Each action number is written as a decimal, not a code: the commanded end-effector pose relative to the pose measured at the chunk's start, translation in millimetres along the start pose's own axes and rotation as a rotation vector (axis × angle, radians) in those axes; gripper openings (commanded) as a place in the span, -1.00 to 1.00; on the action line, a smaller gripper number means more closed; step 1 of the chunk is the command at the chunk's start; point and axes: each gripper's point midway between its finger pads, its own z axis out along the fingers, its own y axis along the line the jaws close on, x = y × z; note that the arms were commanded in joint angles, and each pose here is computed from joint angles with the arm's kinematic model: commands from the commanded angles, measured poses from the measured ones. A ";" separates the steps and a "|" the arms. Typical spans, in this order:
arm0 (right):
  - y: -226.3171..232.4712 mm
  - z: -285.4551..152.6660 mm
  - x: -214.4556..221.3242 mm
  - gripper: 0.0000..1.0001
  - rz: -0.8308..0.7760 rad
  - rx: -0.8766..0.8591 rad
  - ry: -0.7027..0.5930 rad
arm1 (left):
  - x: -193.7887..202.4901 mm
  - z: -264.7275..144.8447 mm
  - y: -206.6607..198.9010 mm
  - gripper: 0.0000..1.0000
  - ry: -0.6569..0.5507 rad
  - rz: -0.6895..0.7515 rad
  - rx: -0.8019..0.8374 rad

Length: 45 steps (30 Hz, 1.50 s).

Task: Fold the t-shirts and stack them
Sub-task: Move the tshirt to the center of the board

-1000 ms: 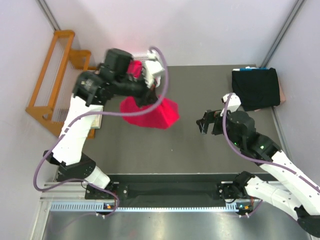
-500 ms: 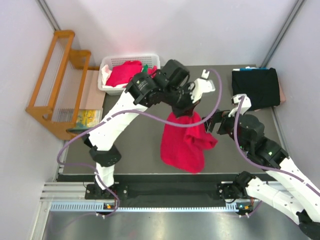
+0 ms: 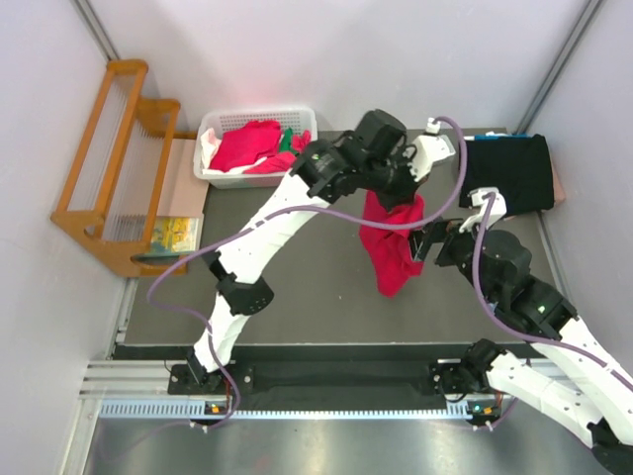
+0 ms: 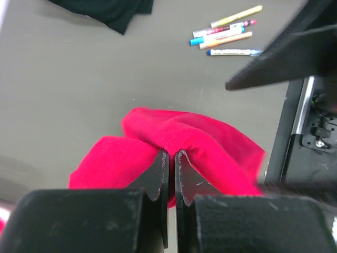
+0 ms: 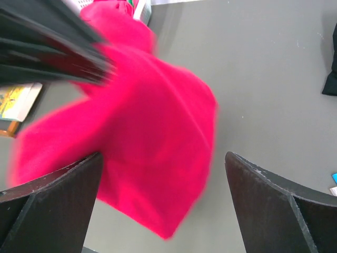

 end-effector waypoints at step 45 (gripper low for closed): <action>51.2 -24.7 -34.2 0.99 0.123 -0.272 -0.086 | -93.8 41.3 -49.6 -1.00 -0.339 0.355 -0.064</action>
